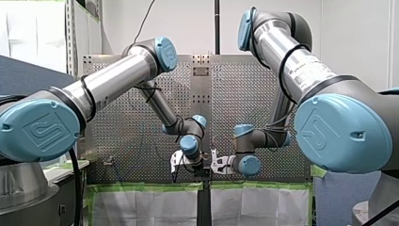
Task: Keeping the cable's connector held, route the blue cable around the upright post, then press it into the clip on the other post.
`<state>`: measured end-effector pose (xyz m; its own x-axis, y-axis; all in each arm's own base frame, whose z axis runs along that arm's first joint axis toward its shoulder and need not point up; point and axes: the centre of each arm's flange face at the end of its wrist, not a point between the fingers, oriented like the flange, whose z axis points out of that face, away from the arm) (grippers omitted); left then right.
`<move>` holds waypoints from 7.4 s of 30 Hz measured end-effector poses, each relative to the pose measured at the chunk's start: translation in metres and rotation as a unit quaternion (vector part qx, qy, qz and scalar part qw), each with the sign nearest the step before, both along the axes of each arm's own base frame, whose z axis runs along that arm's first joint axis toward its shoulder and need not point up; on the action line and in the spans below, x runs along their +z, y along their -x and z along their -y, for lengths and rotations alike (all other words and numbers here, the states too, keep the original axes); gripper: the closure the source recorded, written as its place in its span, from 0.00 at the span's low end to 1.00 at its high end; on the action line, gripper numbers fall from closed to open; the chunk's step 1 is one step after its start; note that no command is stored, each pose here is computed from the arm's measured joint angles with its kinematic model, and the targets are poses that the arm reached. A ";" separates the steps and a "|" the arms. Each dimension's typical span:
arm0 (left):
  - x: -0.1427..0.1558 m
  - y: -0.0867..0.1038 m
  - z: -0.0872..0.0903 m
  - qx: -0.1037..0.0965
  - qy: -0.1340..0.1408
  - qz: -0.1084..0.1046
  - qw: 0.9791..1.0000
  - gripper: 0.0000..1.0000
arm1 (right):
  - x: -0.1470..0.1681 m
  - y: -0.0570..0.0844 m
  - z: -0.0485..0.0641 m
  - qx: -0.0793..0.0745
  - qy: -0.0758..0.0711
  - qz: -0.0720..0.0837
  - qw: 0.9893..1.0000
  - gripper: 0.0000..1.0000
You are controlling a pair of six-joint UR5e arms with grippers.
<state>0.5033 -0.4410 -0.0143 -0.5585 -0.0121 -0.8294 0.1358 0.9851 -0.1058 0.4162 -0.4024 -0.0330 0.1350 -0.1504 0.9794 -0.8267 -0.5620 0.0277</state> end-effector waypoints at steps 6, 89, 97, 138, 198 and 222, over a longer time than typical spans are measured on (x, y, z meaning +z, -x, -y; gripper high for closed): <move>0.001 0.011 0.008 0.013 -0.013 0.013 1.000 1.00 | 0.000 0.001 0.000 -0.003 -0.002 -0.002 1.000 1.00; 0.000 0.010 0.032 0.002 -0.061 0.157 0.986 1.00 | -0.005 0.029 0.060 -0.012 0.023 -0.007 1.000 1.00; 0.001 0.004 0.030 0.004 -0.055 0.165 0.985 1.00 | -0.001 0.035 0.073 -0.021 0.020 -0.008 1.000 1.00; 0.001 -0.028 0.007 -0.015 -0.019 0.159 0.987 1.00 | 0.024 0.033 0.097 -0.020 0.015 -0.006 1.000 1.00; -0.022 -0.044 -0.001 -0.085 0.030 0.112 0.990 1.00 | 0.029 0.060 0.132 -0.033 0.017 0.037 0.999 1.00; -0.006 -0.092 -0.011 -0.055 0.035 0.140 0.988 1.00 | 0.015 0.069 0.171 -0.045 0.031 0.041 0.998 1.00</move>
